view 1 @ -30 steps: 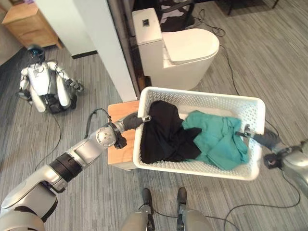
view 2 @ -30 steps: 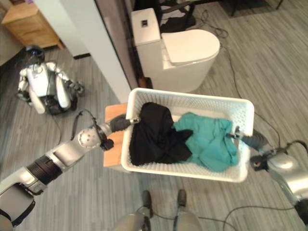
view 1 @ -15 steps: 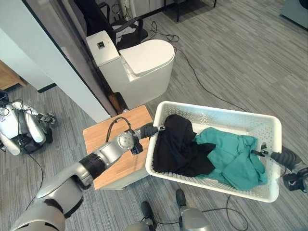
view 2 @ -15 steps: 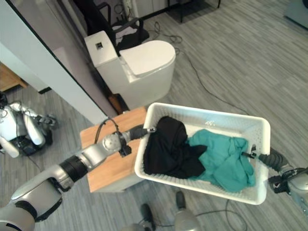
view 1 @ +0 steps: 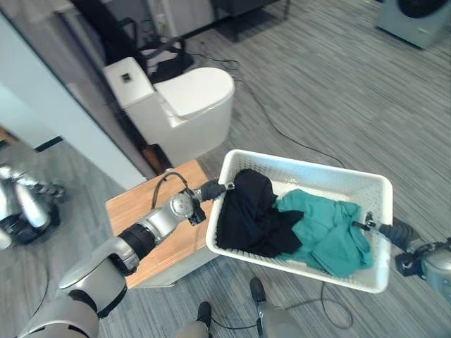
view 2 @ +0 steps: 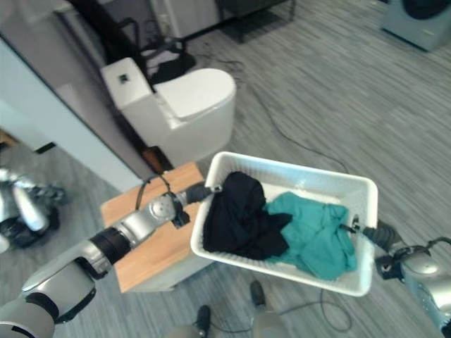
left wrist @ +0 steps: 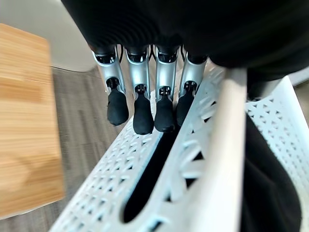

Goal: Grab the laundry basket,head to the washer,open it,put in the laundry and shut it.

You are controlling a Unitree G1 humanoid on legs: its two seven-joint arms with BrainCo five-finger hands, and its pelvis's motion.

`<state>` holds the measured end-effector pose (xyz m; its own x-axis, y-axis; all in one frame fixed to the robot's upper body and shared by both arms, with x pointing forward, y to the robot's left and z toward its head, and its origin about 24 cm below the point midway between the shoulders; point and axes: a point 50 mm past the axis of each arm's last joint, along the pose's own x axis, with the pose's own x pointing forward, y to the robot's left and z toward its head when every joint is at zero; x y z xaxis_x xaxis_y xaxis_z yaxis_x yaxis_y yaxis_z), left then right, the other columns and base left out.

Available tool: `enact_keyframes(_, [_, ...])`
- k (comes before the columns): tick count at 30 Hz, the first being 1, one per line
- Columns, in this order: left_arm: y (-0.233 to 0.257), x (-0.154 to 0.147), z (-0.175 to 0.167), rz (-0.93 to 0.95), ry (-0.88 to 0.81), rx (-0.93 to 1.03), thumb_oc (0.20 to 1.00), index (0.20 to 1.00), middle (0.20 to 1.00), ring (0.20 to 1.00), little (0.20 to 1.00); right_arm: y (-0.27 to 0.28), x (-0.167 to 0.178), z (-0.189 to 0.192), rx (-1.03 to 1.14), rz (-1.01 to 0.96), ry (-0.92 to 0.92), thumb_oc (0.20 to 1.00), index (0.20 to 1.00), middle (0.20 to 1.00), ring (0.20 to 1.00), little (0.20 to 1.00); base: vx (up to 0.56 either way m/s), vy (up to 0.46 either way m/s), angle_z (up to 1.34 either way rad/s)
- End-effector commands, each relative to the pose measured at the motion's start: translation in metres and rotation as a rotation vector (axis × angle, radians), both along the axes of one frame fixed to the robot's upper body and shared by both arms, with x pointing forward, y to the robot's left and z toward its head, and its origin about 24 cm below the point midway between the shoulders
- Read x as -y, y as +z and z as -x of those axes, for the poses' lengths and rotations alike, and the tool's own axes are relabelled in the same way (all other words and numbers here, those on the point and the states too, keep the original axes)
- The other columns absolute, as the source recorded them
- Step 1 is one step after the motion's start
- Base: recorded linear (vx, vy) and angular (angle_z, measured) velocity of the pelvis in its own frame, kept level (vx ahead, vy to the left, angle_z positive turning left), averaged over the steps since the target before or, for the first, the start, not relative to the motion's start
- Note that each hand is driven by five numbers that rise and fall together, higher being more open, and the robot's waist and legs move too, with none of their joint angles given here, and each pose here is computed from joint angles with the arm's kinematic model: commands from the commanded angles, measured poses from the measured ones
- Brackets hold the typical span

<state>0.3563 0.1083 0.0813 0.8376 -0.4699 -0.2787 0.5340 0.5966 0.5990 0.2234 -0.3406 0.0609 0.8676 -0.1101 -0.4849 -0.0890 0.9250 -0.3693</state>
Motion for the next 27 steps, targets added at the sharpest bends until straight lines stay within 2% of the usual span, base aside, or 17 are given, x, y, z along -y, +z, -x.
enact_keyframes(1, [0.024, -0.012, -0.016, 0.058, 0.072, 0.104, 0.2, 0.2, 0.2, 0.2, 0.2, 0.034, -0.036, -0.025, 0.198, -0.198, 0.223, 0.2, 0.2, 0.2, 0.2, 0.2, -0.29, 0.42, -1.45])
enact_keyframes(7, [0.018, -0.043, -0.015, 0.027, 0.165, 0.098, 0.2, 0.2, 0.2, 0.2, 0.2, 0.011, -0.051, -0.036, 0.175, -0.243, 0.2, 0.2, 0.2, 0.2, 0.2, 0.2, -0.21, 0.139, -1.47])
enact_keyframes(16, [0.004, -0.078, 0.003, 0.089, 0.237, 0.037, 0.2, 0.2, 0.2, 0.2, 0.2, -0.015, -0.076, -0.045, 0.075, -0.26, 0.279, 0.2, 0.2, 0.2, 0.2, 0.2, -0.12, -0.089, -0.74])
enact_keyframes(21, [-0.006, -0.068, 0.002, 0.119, 0.249, 0.014, 0.2, 0.2, 0.2, 0.2, 0.2, -0.023, -0.085, -0.045, 0.069, -0.274, 0.287, 0.2, 0.2, 0.2, 0.2, 0.2, -0.01, -0.295, -0.3])
enact_keyframes(24, [-0.002, -0.05, -0.004, 0.101, 0.209, 0.029, 0.2, 0.2, 0.2, 0.2, 0.2, -0.018, -0.074, -0.038, 0.097, -0.273, 0.249, 0.2, 0.2, 0.2, 0.2, 0.2, -0.04, -0.332, 0.31])
enact_keyframes(27, [0.0, -0.045, -0.006, 0.101, 0.199, 0.032, 0.2, 0.2, 0.2, 0.2, 0.2, -0.016, -0.069, -0.034, 0.104, -0.278, 0.235, 0.2, 0.2, 0.2, 0.2, 0.2, -0.01, -0.224, 0.57])
